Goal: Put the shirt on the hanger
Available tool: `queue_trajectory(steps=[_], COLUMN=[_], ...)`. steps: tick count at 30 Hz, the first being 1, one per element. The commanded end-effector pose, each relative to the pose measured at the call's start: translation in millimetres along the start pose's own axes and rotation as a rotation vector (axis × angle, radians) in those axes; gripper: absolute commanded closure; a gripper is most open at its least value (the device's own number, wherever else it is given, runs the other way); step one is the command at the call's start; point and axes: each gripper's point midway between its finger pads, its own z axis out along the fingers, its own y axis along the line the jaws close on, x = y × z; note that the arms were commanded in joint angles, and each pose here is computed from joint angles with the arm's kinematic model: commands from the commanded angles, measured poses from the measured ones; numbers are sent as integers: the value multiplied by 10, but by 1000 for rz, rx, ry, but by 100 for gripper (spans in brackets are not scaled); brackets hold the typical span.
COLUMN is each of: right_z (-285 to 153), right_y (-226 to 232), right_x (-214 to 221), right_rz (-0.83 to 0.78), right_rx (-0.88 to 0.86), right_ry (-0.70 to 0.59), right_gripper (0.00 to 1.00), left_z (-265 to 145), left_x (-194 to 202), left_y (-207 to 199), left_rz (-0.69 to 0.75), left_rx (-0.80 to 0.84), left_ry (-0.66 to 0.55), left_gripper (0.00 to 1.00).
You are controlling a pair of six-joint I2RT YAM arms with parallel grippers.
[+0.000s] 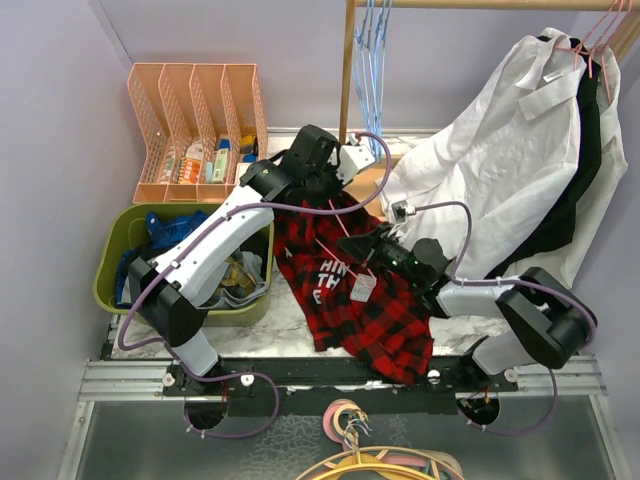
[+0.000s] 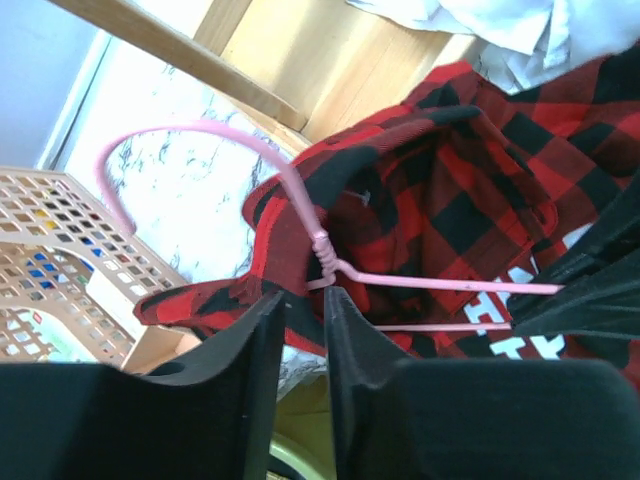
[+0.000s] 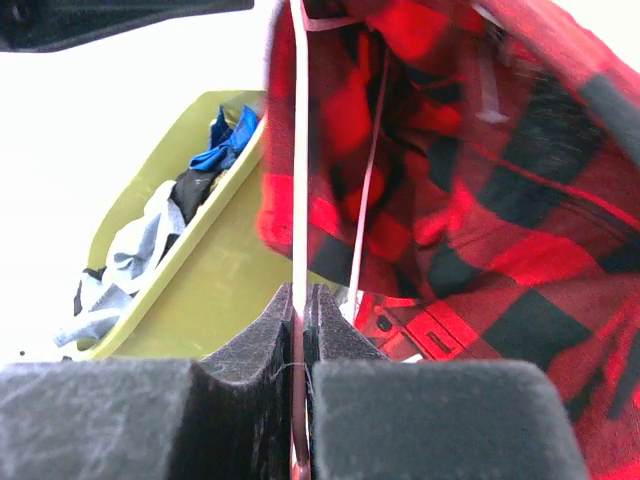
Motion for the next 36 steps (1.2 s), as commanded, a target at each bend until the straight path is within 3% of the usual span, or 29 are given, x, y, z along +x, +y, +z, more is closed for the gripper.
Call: queue_trajectory(steps=[1, 4, 8, 10, 15, 19, 20, 22, 25, 30, 33, 36], right_z=[86, 161, 223, 284, 403, 436, 436, 419, 357, 319, 312, 309], right_y=[302, 363, 307, 228, 30, -44, -52, -60, -29, 12, 2, -15], right_x=[-158, -159, -202, -165, -53, 22, 36, 49, 41, 118, 160, 163], right_rz=[-57, -86, -104, -118, -152, -171, -175, -188, -225, -290, -307, -315], right_rx=[-185, -255, -272, -255, -203, -188, -187, -189, -210, -248, -253, -246], right_ry=[-90, -116, -193, -193, -173, -153, -149, -151, -168, -136, -119, -120], right_gripper=[99, 99, 99, 99, 99, 99, 99, 99, 99, 99, 99, 99], left_z=[-195, -302, -303, -284, -329, -338, -339, -347, -250, 113, 258, 261], left_x=[-9, 96, 206, 226, 434, 566, 581, 650, 886, 1204, 1115, 956], left_y=[-339, -736, -814, -660, 249, 353, 345, 282, 126, 258, 540, 744], left_rz=[69, 113, 138, 114, -147, -99, -60, 40, 142, 217, 262, 320], left_rx=[196, 399, 434, 389, 379, 476, 497, 561, 716, 756, 644, 563], left_ry=[-27, -26, -21, -56, -200, -210, -216, -215, -171, -68, -96, -156], left_gripper=[72, 59, 57, 57, 54, 55, 59, 84, 91, 75, 63, 57])
